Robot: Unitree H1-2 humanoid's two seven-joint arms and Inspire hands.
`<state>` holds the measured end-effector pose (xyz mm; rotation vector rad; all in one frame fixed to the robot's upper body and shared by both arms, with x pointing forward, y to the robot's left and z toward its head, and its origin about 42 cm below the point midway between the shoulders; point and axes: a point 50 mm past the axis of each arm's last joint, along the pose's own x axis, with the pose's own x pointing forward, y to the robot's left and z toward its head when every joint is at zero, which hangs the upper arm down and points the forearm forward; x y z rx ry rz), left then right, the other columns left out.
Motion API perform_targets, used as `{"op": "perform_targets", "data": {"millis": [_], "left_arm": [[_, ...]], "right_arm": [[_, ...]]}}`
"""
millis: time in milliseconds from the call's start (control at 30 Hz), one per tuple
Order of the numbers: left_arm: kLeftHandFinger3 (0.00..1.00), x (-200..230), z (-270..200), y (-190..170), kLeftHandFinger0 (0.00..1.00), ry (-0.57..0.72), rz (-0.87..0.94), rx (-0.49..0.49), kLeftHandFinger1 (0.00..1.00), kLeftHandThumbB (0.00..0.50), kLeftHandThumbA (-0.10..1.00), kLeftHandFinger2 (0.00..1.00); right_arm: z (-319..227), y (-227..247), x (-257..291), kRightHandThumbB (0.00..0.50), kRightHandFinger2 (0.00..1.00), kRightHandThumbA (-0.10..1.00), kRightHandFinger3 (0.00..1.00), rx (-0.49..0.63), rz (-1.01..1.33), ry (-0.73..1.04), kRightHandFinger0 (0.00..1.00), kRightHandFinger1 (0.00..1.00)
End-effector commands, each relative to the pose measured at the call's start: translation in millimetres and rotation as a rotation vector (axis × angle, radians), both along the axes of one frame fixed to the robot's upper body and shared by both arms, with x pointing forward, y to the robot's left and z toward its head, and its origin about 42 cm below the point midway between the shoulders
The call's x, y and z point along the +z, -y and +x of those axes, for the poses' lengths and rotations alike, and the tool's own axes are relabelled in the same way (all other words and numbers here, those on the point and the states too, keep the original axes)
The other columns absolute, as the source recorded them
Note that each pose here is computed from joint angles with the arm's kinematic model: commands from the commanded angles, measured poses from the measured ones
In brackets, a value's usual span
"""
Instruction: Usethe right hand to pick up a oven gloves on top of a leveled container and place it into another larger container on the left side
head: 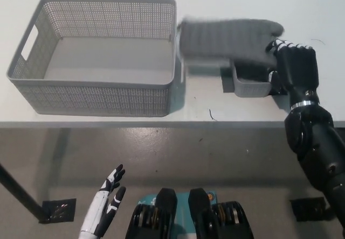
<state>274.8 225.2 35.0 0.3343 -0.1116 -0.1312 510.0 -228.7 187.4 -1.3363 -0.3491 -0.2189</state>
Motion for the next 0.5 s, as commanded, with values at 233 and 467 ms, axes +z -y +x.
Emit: {"op": "perform_targets", "data": {"millis": [233,467], "left_arm": [[1.0,15.0,13.0,-5.5,1.0,0.082,-0.008,-0.006,1.0,0.044,1.0,1.0],[1.0,19.6,19.8,-5.9,1.0,0.096,-0.02,0.0,1.0,0.049,1.0,1.0]], "right_arm": [[18.3,22.1,75.9,0.143,0.61,-0.1,0.67,0.133,0.188,0.538,0.0,0.19],[19.7,27.4,125.4,0.17,0.68,-0.1,0.66,0.191,0.258,0.639,0.0,0.2]]}}
